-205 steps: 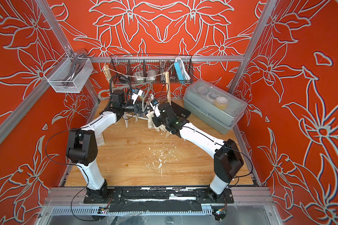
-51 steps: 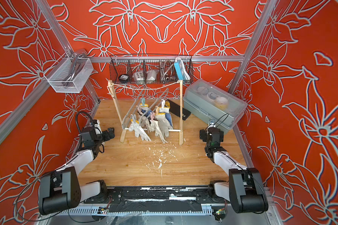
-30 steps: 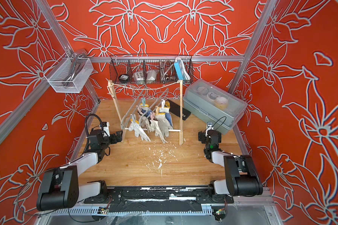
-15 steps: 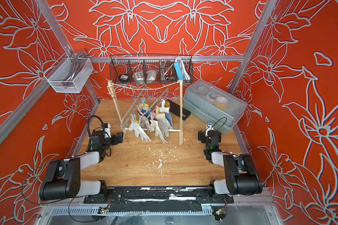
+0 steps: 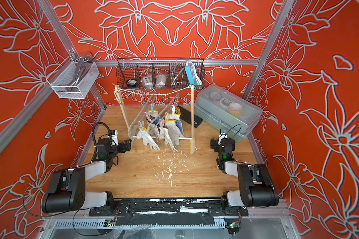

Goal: Clip the gloves onto a hanger to dry
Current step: Reset both arms

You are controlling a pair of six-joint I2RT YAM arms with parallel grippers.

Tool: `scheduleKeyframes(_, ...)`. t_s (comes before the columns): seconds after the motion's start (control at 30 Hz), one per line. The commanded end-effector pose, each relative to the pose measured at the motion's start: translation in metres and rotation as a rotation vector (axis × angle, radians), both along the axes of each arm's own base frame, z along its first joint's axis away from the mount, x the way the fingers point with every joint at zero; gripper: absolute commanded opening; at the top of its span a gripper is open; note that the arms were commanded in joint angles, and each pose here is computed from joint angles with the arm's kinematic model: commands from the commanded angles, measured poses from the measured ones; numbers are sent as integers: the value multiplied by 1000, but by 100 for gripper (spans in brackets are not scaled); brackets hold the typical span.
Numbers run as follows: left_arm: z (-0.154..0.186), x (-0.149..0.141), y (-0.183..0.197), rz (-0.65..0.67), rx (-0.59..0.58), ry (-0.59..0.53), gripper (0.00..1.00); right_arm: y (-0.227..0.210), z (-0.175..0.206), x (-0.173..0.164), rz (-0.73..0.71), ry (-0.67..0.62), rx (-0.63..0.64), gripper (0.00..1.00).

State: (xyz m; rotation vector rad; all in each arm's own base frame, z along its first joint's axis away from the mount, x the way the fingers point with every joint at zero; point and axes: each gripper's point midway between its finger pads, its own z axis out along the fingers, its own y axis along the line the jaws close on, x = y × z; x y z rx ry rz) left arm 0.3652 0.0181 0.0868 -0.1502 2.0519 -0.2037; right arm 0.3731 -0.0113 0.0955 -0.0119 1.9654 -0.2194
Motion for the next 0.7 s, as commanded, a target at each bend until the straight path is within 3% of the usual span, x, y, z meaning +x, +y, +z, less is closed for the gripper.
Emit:
scheduleKeyframes(0.0, 6, 7, -6, -44, 19, -26, 98, 0, 0, -1, 7, -10, -11, 100)
scheduleKeyframes(0.67, 7, 5, -5, -22, 36, -37, 98, 0, -1, -1, 16, -7, -5, 100)
